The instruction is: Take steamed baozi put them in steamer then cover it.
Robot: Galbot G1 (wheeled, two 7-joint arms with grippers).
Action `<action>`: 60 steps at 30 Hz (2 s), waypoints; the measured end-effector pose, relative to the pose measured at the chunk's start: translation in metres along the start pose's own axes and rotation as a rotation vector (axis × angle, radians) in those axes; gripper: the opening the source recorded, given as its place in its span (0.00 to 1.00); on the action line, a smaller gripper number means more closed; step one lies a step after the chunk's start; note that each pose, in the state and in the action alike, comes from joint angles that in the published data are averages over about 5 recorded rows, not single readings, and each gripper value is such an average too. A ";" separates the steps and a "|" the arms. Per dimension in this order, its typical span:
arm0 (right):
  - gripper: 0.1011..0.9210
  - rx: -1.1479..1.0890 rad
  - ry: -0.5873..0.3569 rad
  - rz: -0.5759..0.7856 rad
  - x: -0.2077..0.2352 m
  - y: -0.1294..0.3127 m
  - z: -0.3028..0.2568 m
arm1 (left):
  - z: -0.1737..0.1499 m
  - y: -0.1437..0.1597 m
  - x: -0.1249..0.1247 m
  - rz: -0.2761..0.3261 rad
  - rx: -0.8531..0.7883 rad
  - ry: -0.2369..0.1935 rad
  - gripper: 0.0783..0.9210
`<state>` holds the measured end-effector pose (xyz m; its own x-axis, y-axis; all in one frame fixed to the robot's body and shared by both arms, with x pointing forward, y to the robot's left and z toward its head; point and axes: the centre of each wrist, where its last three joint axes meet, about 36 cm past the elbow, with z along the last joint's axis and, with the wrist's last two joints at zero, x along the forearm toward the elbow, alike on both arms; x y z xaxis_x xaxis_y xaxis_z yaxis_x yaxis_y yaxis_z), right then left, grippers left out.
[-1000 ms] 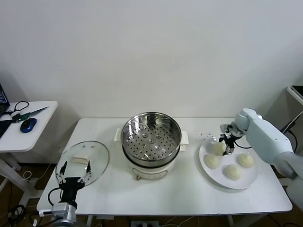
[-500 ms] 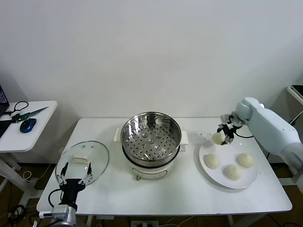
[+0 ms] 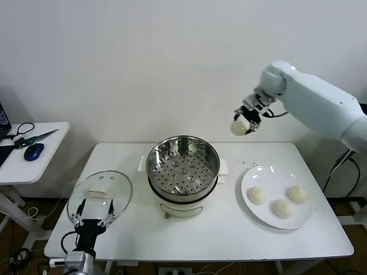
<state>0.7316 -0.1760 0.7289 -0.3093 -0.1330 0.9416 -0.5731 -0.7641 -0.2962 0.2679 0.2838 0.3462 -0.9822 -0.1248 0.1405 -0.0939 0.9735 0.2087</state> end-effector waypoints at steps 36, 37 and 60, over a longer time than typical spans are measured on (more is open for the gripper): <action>0.75 0.655 0.039 -0.124 -0.157 -0.082 -0.169 | 0.013 0.001 0.005 -0.008 -0.001 0.029 0.88; 0.78 0.655 0.039 -0.123 -0.157 -0.082 -0.169 | 0.012 0.001 0.005 -0.007 0.000 0.029 0.88; 0.88 0.401 0.020 -0.048 -0.053 -0.046 -0.088 | 0.007 -0.004 0.009 0.013 -0.013 0.024 0.88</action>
<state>0.7073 -0.0780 0.6783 -0.3061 -0.0823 0.9484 -0.2470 -0.9553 -0.1626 0.2585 0.2804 0.3398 -0.9790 -0.1168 0.1668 -0.0787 0.9725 0.2191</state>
